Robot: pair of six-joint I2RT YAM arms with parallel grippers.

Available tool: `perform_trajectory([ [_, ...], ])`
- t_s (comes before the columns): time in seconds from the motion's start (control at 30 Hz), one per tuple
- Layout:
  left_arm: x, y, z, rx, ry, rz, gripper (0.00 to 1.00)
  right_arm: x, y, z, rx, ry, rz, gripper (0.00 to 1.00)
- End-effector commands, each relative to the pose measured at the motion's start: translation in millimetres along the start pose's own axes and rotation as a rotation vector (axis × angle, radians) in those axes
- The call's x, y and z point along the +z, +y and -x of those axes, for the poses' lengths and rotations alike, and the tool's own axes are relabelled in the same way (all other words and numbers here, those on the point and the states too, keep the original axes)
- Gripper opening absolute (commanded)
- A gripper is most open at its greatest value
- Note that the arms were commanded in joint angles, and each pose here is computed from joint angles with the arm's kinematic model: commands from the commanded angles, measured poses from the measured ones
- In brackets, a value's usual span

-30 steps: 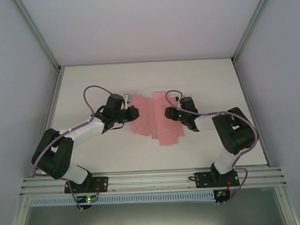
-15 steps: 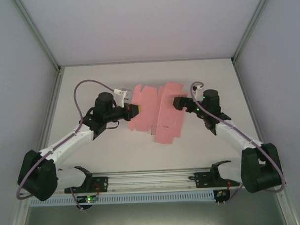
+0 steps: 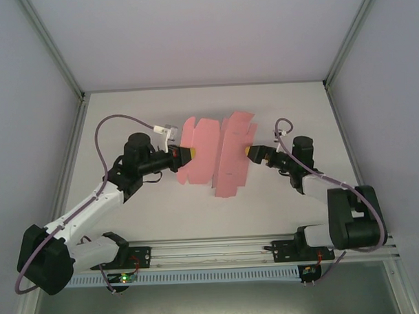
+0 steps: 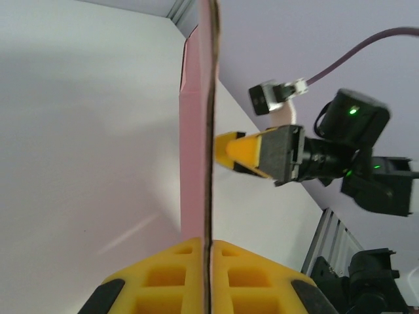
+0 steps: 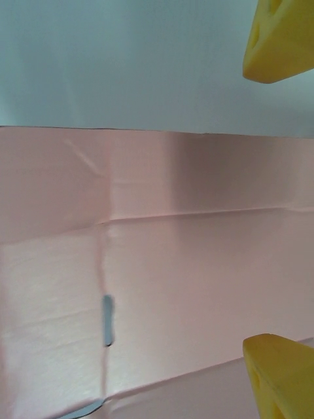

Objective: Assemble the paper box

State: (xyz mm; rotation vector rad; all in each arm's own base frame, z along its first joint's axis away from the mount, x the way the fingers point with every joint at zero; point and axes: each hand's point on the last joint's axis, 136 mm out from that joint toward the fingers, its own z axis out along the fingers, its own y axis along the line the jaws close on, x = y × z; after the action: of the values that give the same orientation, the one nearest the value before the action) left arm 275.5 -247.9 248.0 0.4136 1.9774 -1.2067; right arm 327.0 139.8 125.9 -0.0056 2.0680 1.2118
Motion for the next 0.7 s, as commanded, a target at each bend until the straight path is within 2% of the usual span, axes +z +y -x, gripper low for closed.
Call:
perform_trajectory([
  [0.0,-7,-25,17,0.046,-0.063,-0.080,0.00,1,22,5,-0.046,-0.006,0.142,0.97],
  [0.23,-9,-34,26,0.024,-0.091,-0.110,0.00,10,22,2,-0.035,0.008,0.208,0.94],
  [0.47,-12,-18,29,-0.005,-0.128,-0.009,0.00,12,24,-1,0.007,0.017,0.247,0.75],
  [0.53,-14,-10,28,-0.009,-0.134,0.036,0.00,12,23,-2,0.015,0.019,0.241,0.66],
  [0.67,-16,-4,26,-0.013,-0.148,0.062,0.00,12,27,-3,0.009,0.027,0.253,0.38],
])
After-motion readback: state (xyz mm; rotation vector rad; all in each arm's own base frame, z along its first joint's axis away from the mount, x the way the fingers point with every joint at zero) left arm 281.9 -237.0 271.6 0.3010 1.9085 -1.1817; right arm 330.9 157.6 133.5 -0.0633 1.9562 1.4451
